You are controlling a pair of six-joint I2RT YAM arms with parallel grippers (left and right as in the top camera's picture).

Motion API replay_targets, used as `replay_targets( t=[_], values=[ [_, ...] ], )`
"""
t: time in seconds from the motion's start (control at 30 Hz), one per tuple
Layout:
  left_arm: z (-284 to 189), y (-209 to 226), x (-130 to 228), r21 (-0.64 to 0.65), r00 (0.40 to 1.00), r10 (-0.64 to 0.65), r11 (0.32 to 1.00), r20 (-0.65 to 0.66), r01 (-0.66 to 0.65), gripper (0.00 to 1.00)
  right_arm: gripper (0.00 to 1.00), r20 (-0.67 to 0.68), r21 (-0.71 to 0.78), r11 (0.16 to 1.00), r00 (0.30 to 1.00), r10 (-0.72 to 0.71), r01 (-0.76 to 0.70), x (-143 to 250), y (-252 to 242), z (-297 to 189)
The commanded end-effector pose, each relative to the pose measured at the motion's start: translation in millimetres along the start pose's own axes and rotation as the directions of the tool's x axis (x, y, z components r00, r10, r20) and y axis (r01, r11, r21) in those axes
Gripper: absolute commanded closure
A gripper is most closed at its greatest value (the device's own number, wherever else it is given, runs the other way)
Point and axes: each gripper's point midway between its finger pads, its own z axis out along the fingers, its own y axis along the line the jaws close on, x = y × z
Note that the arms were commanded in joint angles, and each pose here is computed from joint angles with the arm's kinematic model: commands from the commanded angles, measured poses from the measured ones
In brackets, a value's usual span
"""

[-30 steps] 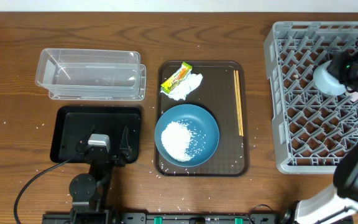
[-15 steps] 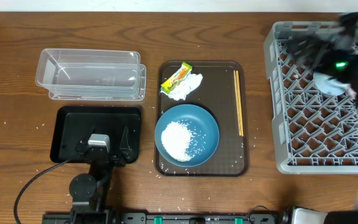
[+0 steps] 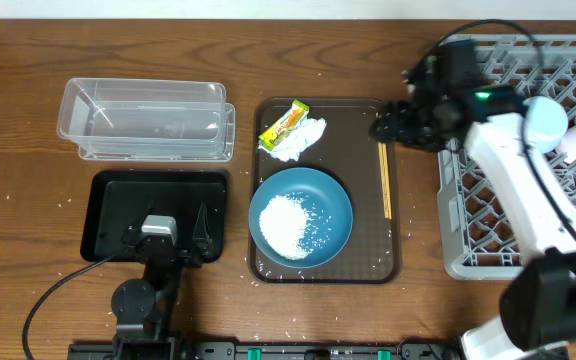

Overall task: Sort waste into correct bins and load items into the dishwasher rack
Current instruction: 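Move the right gripper to the wooden chopstick on the brown tray and grasp it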

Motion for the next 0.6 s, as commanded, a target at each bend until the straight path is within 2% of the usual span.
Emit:
replay_targets(
  t=[0.0, 0.07, 0.2, 0.33, 0.57],
  values=[
    [0.6, -2.4, 14.0, 0.015, 0.999, 0.002, 1.000, -0.042, -0.002, 0.09, 0.50, 0.026, 0.190, 0.979, 0.997, 0.066, -0.070, -0.4, -24.6, 20.0],
    [0.6, -2.4, 14.0, 0.015, 0.999, 0.002, 1.000, -0.042, -0.002, 0.09, 0.57, 0.024, 0.214, 0.974, 0.998, 0.063, -0.067, -1.0, -26.0, 32.3],
    [0.6, -2.4, 14.0, 0.015, 0.999, 0.002, 1.000, -0.042, -0.002, 0.09, 0.61, 0.001, 0.228, 0.972, 0.998, 0.061, -0.060, -0.4, -29.5, 54.1],
    [0.6, -2.5, 14.1, 0.016, 0.999, 0.002, 1.000, -0.042, -0.002, 0.09, 0.64, -0.006, 0.287, 0.957, 0.999, 0.038, -0.035, -2.3, -43.8, 70.0],
    [0.6, -2.4, 14.0, 0.015, 0.999, 0.002, 1.000, -0.042, -0.002, 0.09, 0.64, -0.063, 0.291, 0.956, 0.998, -0.027, 0.045, 3.4, -47.2, 104.2]
  ],
)
